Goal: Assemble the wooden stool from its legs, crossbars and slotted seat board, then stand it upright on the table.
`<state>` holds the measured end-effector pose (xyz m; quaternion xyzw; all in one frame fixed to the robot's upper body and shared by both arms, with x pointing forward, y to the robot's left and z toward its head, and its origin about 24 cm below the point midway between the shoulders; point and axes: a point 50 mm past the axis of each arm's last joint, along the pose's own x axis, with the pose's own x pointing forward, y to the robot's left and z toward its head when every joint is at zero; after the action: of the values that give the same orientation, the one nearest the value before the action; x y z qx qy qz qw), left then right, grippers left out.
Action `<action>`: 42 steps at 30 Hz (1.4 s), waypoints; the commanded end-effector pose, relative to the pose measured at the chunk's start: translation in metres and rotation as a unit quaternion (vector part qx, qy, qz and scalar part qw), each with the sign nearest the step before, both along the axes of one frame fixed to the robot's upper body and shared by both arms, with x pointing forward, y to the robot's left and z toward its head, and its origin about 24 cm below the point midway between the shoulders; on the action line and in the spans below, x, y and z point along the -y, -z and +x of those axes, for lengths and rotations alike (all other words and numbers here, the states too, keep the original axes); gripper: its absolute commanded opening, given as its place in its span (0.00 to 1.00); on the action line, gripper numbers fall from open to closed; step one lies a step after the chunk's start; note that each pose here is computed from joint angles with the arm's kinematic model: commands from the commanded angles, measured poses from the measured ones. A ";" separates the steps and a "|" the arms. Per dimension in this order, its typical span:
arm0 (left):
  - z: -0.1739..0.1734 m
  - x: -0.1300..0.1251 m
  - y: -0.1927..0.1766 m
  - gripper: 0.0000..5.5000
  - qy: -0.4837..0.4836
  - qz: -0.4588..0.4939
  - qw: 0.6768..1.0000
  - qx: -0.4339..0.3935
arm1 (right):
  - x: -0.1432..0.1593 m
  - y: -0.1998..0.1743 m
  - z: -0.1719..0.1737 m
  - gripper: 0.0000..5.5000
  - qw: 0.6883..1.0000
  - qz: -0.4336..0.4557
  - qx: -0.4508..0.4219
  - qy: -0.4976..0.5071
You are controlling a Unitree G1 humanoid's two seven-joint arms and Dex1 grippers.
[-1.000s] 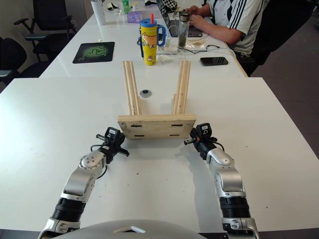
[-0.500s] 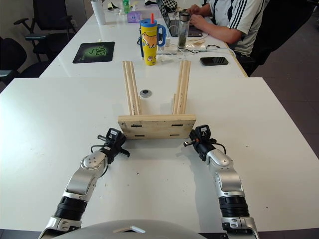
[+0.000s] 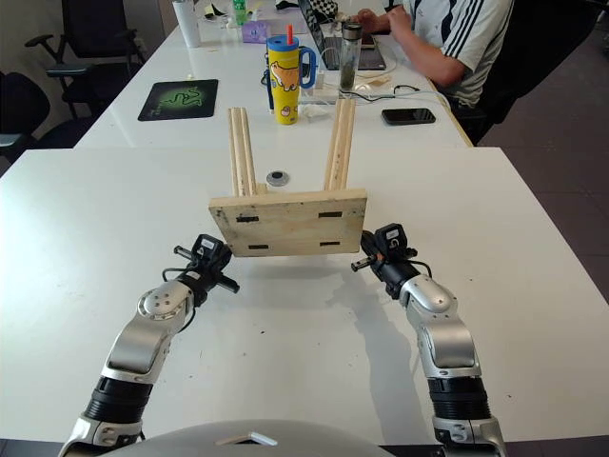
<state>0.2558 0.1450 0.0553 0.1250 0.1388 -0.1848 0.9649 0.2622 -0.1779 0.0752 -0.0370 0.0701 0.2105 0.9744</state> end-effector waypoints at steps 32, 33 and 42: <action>0.023 0.027 -0.136 0.00 0.082 -0.119 0.970 0.196 | -0.039 -0.120 0.026 0.00 0.978 0.097 0.167 -0.077; 0.023 0.027 -0.135 0.00 0.081 -0.119 0.970 0.195 | -0.039 -0.120 0.026 0.00 0.978 0.097 0.167 -0.077; 0.022 0.019 -0.102 0.00 0.062 -0.102 0.982 0.145 | -0.033 -0.087 0.024 0.00 0.989 0.073 0.115 -0.058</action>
<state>0.2824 0.1506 0.1696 0.0778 -0.0449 -0.1588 0.9832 0.2912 -0.1717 0.1651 -0.0071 -0.0541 0.1883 0.9806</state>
